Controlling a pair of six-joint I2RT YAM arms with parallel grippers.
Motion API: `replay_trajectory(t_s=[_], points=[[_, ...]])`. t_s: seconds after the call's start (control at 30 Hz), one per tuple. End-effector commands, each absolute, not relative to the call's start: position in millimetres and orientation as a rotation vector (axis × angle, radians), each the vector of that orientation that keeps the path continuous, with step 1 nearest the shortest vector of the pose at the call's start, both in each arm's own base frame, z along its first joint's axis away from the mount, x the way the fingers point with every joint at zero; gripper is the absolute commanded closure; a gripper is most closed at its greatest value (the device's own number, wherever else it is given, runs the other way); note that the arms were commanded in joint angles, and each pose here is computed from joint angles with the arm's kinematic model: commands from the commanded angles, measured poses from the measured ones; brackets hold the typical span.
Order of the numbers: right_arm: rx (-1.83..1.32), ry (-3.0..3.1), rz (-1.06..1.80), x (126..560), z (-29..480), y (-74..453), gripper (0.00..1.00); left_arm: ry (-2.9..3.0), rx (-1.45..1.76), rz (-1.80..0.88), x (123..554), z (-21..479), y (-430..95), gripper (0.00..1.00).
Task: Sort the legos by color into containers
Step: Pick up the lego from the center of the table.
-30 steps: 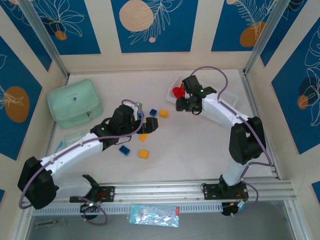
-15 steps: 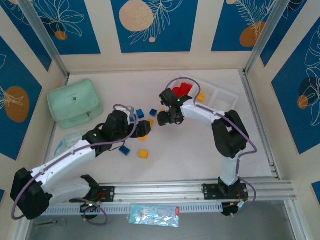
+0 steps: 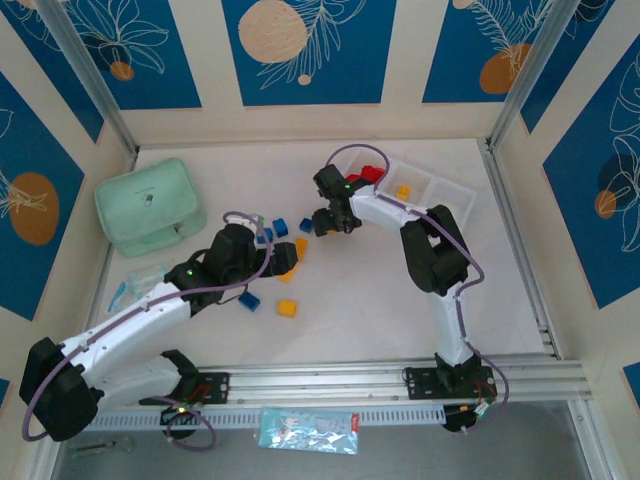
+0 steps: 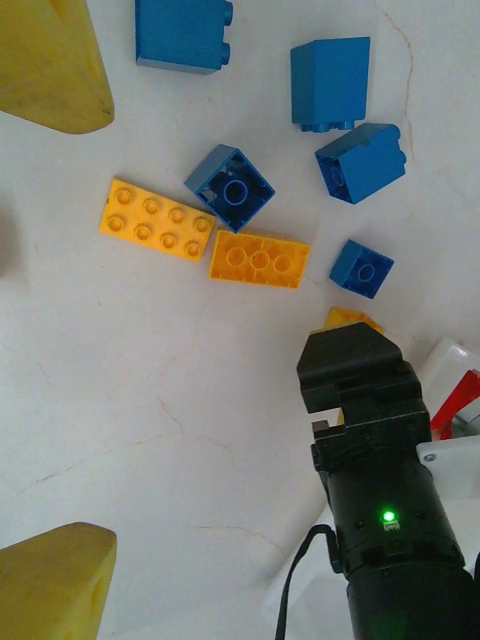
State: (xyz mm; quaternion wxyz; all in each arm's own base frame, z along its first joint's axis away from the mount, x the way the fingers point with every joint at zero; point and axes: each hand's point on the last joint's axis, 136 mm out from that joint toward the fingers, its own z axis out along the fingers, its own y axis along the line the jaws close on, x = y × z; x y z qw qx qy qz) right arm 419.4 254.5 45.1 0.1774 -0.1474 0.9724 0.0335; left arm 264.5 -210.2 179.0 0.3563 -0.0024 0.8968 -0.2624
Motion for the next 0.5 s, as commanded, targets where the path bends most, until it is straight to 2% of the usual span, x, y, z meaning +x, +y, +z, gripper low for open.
replay_trajectory(t_s=[0.0, 0.2, 0.47], points=[[-0.469, 2.747, 0.067, 428, 42, 254, 0.26, 2.287, -0.039, -0.668, 269, 187, -205, 0.01], [-0.464, 2.736, 0.074, 445, 42, 255, 0.28, 2.29, -0.04, -0.655, 269, 187, -202, 0.01], [-0.486, 2.753, 0.111, 442, 36, 263, 0.44, 2.279, -0.037, -0.659, 271, 190, -202, 0.01]])
